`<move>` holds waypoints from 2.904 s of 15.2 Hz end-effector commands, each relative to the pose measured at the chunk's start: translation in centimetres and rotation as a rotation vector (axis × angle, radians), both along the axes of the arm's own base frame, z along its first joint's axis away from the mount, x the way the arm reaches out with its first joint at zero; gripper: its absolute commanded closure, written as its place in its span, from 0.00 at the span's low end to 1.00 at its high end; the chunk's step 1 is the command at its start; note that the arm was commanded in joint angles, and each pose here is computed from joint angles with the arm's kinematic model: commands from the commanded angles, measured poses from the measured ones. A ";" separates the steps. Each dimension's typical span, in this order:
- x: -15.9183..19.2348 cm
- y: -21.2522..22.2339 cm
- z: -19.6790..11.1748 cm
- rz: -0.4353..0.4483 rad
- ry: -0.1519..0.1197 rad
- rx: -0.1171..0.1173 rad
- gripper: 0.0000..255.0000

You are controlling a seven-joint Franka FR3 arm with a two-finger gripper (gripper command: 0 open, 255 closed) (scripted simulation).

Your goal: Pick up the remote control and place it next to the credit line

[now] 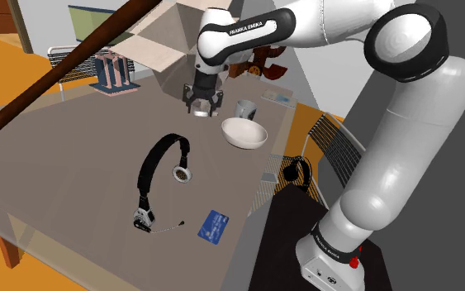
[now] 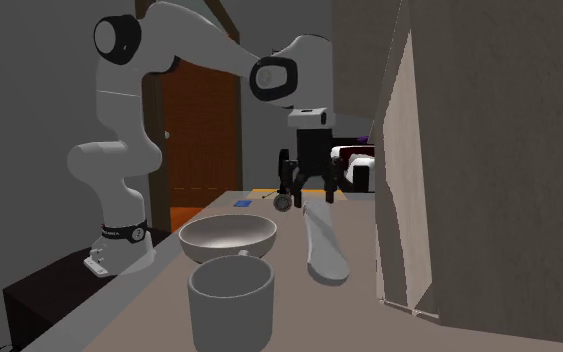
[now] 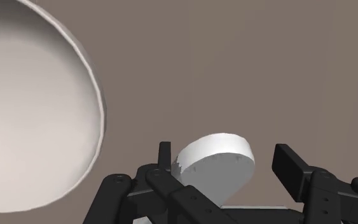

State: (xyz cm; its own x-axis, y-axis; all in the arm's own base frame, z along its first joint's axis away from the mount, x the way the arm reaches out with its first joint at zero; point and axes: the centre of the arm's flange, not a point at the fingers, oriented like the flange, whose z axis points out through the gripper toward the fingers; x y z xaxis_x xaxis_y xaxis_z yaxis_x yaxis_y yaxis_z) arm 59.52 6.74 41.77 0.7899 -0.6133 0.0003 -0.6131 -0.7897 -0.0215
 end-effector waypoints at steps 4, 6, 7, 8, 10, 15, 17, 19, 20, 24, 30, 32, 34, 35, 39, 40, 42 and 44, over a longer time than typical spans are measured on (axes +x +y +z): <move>-4.7 2.3 0.4 0.000 0.000 0.000 1.00; -7.1 3.5 0.4 0.000 0.000 0.000 1.00; -8.3 4.1 0.5 0.000 0.000 0.000 1.00; -9.4 4.6 0.5 0.000 0.000 0.000 1.00; -11.8 5.8 0.5 0.000 0.000 0.000 1.00; -17.7 8.7 0.6 0.000 0.000 0.000 1.00; -20.1 9.8 0.6 0.000 0.000 0.000 1.00; -22.5 11.0 0.6 0.000 0.000 0.000 1.00; -23.4 11.4 0.6 0.000 0.000 0.000 1.00; -23.4 11.4 -1.5 0.000 0.000 0.000 1.00; -23.4 11.4 -4.6 0.000 0.000 0.000 1.00; -23.4 11.4 -5.7 0.000 0.000 0.000 1.00; -23.4 11.4 -7.1 0.000 0.000 0.000 1.00; -23.4 11.4 -7.1 0.000 0.000 0.000 1.00; -23.4 11.4 -7.1 0.000 0.000 0.000 1.00; -23.4 11.4 -7.1 0.000 0.000 0.000 1.00; -23.4 11.4 -7.1 0.000 0.000 0.000 1.00; -23.4 11.4 -7.1 0.000 0.000 0.000 0.00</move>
